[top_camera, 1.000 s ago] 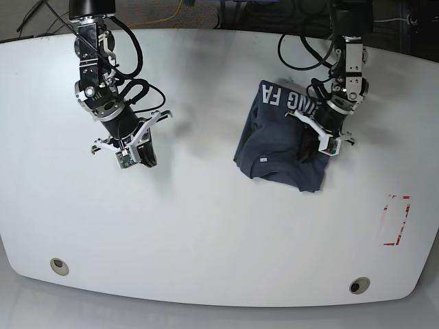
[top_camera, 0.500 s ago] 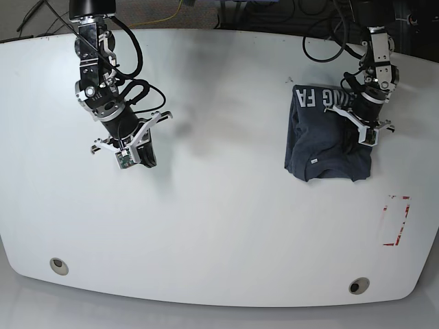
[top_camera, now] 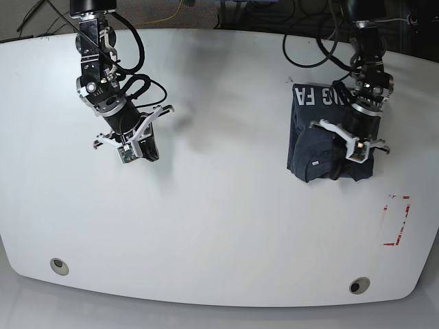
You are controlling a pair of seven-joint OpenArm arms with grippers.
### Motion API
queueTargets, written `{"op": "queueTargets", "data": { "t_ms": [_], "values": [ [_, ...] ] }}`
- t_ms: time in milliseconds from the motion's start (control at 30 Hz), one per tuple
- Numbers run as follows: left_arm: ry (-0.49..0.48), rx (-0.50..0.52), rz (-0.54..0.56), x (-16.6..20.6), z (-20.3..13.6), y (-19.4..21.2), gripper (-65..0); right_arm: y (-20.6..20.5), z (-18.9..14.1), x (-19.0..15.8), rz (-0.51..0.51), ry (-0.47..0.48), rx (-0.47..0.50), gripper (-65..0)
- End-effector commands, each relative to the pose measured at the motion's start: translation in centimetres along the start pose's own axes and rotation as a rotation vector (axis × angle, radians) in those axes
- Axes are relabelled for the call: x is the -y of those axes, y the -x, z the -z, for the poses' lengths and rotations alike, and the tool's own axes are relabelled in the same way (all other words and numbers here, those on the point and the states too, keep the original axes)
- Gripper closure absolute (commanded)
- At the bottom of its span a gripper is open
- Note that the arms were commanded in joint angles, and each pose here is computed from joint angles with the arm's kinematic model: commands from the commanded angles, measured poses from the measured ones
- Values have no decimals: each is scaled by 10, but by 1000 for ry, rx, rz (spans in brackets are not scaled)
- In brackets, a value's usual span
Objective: Layout the t-shirt on the table in an organized manner, then fold the t-shirt properly
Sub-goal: 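Slide the folded navy shirt with the left gripper away from the right gripper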
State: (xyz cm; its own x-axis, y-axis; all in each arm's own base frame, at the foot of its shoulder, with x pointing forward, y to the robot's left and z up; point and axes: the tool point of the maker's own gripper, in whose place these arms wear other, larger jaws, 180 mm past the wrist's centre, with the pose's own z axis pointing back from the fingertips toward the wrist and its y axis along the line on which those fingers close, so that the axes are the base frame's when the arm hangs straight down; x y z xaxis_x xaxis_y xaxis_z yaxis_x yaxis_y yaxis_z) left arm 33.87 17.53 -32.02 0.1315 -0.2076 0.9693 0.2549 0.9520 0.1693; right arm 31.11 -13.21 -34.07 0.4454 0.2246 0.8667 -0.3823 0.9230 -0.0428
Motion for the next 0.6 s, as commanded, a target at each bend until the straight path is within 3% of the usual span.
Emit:
{"op": "queueTargets", "data": {
  "t_ms": [0,267,567],
  "values": [
    [8,27,-4,9,4,-19,0,-18,-2,5,-14,9,57,-19],
    [47,-26,-98,51,6,-8,0,-19,-2,5,-15,9,58,-19],
    [54,-87,-131,59,0,17,0,-19,-2,5,-15,10,59,-19]
  ]
}}
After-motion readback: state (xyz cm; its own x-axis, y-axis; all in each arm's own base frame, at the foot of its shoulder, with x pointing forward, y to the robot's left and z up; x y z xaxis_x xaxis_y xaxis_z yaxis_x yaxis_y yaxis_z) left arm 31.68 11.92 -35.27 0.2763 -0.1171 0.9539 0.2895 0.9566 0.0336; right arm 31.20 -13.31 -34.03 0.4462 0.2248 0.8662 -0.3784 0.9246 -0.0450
